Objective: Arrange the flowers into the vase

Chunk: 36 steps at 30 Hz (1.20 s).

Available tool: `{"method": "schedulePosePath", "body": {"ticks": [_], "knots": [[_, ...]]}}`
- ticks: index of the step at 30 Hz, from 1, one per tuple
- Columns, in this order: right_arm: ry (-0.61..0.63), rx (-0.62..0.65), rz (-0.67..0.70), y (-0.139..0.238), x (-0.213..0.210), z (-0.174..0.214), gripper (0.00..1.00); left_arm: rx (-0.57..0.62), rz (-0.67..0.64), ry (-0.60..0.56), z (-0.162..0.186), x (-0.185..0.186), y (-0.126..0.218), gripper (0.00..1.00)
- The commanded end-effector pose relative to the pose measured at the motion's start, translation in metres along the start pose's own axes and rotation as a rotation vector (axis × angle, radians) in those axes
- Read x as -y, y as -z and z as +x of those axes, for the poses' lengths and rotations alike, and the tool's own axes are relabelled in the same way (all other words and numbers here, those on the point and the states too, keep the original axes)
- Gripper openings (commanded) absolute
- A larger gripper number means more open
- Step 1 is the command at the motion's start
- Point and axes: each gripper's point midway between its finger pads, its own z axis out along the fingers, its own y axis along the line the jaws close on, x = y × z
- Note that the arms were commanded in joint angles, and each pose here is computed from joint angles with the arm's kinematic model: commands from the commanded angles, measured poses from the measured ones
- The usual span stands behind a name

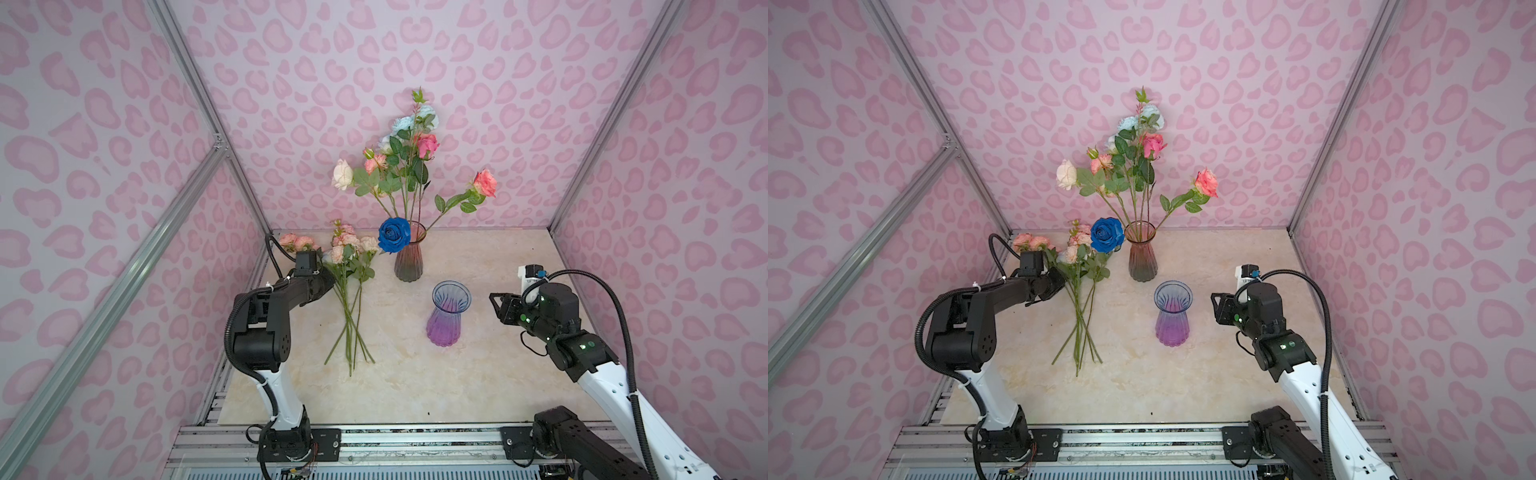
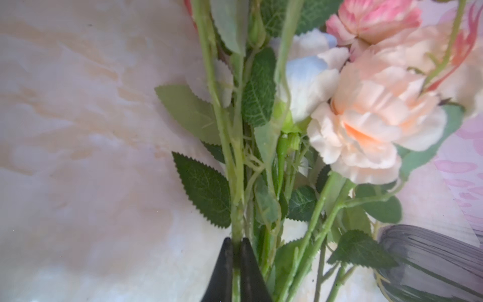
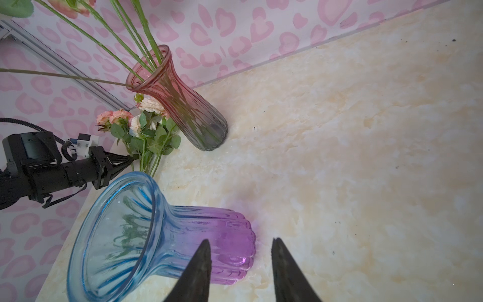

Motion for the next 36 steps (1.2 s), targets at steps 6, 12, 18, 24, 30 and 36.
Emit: {"method": "schedulePosePath", "body": {"ticks": [6,12,18,24,30,36], "knots": [[0.003,0.036,-0.022,0.004,-0.005,-0.009,0.41,0.080,0.006,-0.042,-0.017,0.013,0.046,0.05],[0.000,0.050,-0.035,0.009,-0.008,-0.012,0.41,0.160,0.054,-0.073,-0.034,0.032,0.091,0.04],[-0.046,0.033,-0.133,0.004,-0.021,-0.002,0.41,0.269,0.119,-0.123,-0.060,0.064,0.155,0.03],[-0.050,0.041,-0.236,0.013,-0.035,0.005,0.46,0.381,0.157,-0.174,-0.069,0.078,0.223,0.03],[-0.032,0.057,-0.253,0.028,-0.039,0.004,0.52,0.536,0.220,-0.252,-0.068,0.091,0.321,0.03],[-0.036,0.050,-0.250,0.027,-0.037,0.007,0.52,0.667,0.496,-0.316,-0.047,0.130,0.425,0.03]]}}
